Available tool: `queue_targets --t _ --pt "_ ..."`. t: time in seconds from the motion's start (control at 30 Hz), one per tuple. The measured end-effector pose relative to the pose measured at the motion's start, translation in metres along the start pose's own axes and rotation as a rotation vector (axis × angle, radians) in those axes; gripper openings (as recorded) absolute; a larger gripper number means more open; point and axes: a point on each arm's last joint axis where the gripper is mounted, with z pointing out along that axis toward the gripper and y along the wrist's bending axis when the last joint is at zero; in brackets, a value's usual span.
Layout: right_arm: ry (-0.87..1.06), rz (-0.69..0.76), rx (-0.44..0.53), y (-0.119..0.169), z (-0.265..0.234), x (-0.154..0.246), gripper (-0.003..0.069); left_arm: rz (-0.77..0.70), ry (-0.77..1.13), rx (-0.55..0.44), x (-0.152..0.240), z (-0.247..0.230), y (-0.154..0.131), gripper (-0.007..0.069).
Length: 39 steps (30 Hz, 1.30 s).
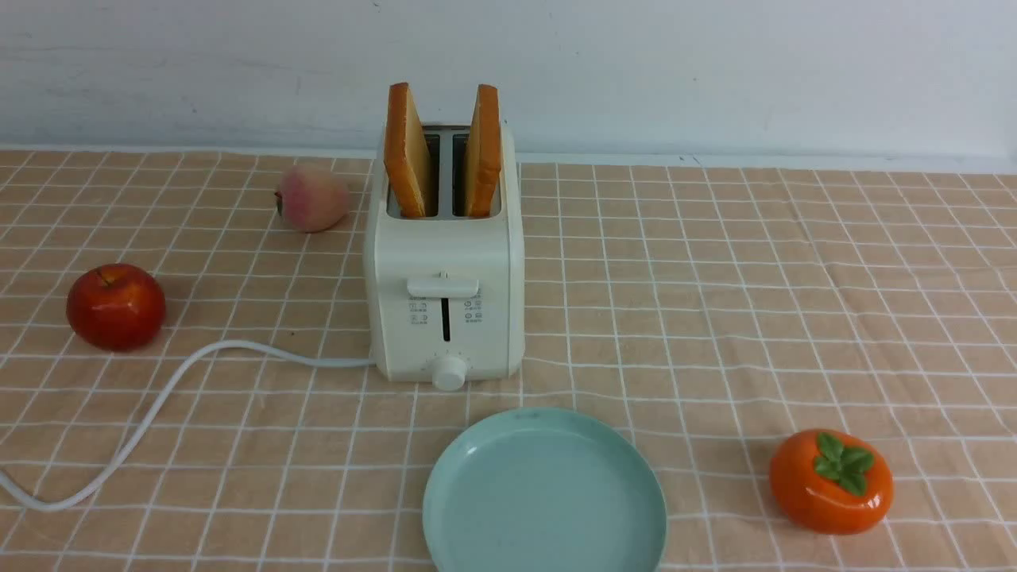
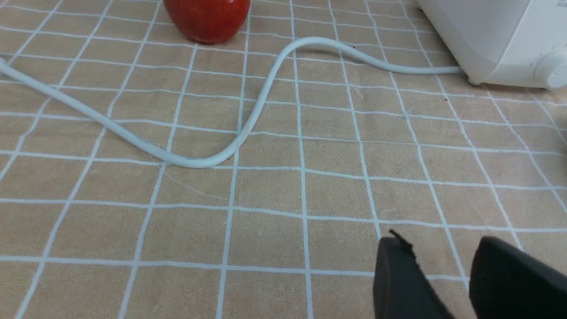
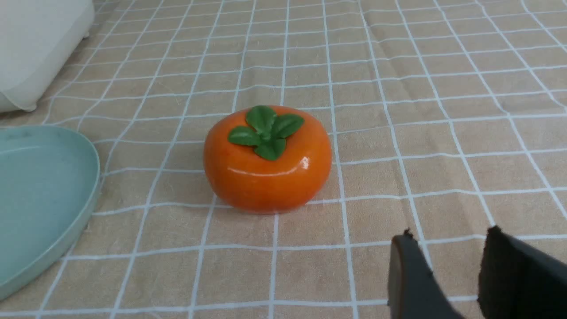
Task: Take toasted bread from bread machine on light coffee tablecloth place on plate.
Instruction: 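Grasp the toast slice in the toaster and pull it up out of the slot with the right gripper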
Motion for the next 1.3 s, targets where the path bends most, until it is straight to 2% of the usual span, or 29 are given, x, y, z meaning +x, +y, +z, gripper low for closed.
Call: queue_targets --t 1.0,1.2,1.3 --pt "0.0 -0.001 0.0 0.0 0.0 0.0 0.024 0.012 -0.003 -0.003 0.0 0.0 0.0 0.0237" --pt "-0.026 -0.017 0.007 -0.001 0.0 -0.001 0.024 0.04 -0.141 0.031 -0.013 -0.001 -0.003 0.0237" --pt "-0.154 -0.029 0.011 -0.001 0.0 -0.011 0.024 0.043 -0.299 0.082 -0.027 -0.004 -0.008 0.0237"
